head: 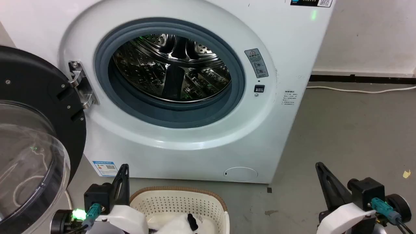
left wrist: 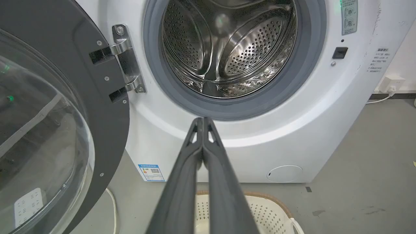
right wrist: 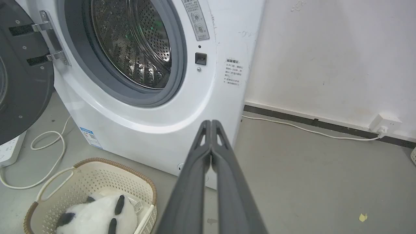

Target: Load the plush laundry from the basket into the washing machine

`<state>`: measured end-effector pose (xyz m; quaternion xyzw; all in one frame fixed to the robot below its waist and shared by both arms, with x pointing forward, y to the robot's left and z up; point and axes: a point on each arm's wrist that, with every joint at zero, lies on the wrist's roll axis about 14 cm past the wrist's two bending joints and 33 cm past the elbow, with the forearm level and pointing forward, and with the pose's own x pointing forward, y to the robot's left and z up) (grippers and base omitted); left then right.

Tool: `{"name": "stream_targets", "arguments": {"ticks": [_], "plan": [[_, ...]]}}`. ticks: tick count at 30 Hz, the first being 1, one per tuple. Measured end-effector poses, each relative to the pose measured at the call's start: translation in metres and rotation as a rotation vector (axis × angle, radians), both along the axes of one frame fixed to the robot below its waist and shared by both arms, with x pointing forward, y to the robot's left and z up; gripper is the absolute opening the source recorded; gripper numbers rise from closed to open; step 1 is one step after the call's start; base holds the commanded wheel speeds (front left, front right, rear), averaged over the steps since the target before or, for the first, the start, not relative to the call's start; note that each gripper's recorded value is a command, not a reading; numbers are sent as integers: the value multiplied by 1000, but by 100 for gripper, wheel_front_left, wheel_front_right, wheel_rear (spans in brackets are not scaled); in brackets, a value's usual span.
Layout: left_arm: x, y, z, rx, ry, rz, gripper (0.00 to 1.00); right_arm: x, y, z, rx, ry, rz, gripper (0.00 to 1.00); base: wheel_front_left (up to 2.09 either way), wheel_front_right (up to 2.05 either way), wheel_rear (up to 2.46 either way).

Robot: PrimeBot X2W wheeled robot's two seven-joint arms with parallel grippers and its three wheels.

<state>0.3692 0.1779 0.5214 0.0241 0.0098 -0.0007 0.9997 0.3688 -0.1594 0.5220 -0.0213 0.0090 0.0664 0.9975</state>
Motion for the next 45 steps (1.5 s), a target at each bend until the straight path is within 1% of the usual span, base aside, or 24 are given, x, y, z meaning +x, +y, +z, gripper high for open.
{"name": "stream_targets", "arguments": {"ticks": [45], "plan": [[0,0,0,0,0,0,0,0,0,0,0,0,0,0,0,0,0]]}}
